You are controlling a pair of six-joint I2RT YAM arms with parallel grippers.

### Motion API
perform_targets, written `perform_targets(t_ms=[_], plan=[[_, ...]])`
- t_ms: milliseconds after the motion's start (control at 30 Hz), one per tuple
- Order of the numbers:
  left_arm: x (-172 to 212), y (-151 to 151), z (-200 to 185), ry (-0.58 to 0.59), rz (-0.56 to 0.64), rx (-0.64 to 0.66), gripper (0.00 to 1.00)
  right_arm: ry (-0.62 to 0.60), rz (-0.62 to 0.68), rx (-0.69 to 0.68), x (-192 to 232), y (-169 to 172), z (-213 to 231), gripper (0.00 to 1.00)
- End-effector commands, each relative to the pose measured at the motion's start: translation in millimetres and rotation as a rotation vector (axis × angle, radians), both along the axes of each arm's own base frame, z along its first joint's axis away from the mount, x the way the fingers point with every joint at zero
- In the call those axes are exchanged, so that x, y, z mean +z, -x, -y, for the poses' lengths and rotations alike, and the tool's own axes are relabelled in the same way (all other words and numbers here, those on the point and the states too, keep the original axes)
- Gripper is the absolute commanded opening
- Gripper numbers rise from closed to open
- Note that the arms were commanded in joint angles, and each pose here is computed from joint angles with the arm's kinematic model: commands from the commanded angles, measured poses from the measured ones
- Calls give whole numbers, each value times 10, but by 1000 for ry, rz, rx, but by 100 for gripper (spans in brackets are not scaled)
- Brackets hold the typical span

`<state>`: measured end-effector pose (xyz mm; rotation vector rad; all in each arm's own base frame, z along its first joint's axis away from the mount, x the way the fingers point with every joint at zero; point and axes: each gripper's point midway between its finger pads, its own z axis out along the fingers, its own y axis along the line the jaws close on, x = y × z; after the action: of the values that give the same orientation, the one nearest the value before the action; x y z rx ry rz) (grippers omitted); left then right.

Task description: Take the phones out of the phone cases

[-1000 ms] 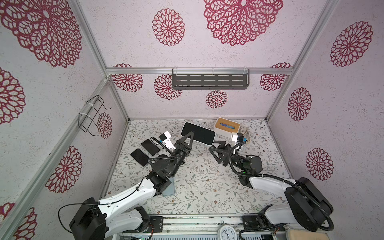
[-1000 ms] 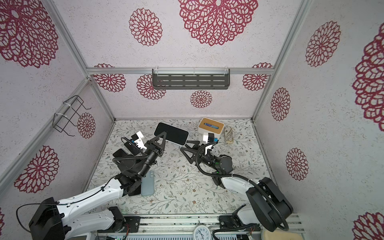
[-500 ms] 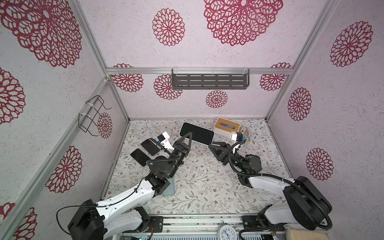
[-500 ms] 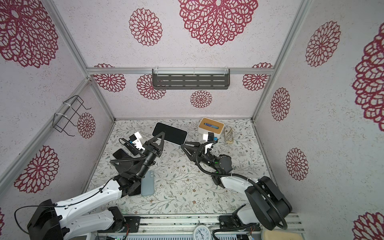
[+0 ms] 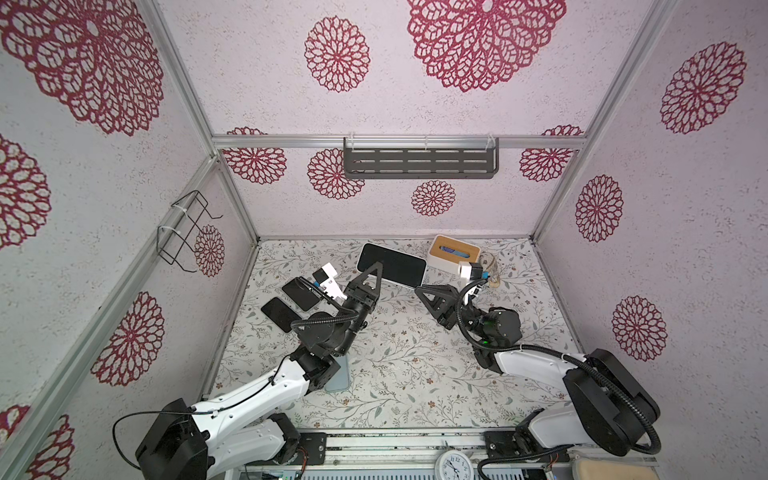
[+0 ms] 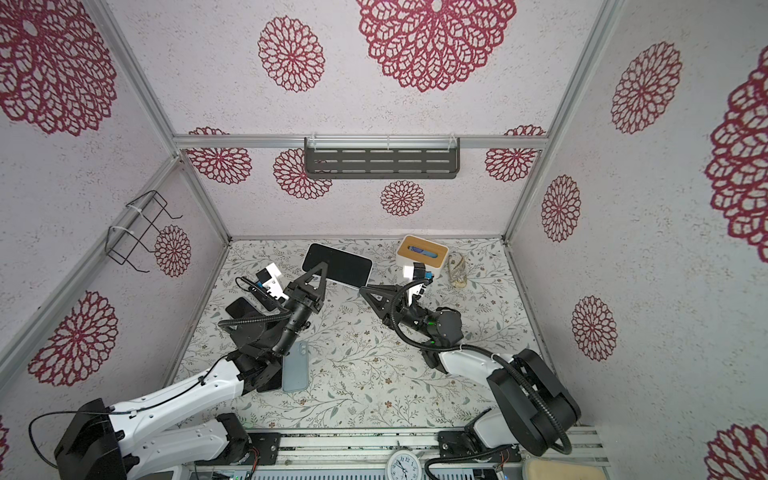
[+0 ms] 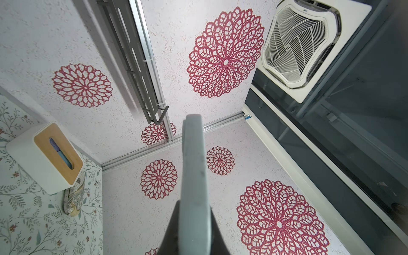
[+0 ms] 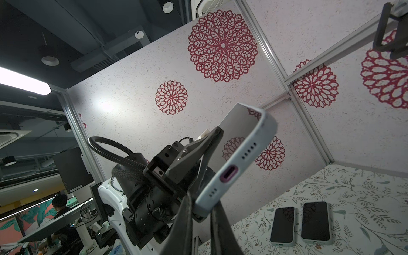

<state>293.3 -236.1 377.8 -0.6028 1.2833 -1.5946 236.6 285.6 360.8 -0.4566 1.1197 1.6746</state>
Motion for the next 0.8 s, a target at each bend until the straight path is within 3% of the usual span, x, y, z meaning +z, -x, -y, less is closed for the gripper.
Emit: perform_targets(t_ms=[0,133,400,567,667,767], plan=[[307,131,56,39,39,-68,0,-34,159,-63,160,66,87,0],[304,123,105,-3,-16,-95,0,18,261,-126,61,109,101,0],[342,169,273,-41,-43,-183,0,157,351,-290,87,-127,117,0],[359,190,332,-51,-27,-211,0,147,339,-358,304,-277,253,0],[349,142,212,-27,-17,-182,0,91,369,-329,316,-100,360,0],[396,127,112,-16,5,-174,0,81,348,-307,105,65,446,36]])
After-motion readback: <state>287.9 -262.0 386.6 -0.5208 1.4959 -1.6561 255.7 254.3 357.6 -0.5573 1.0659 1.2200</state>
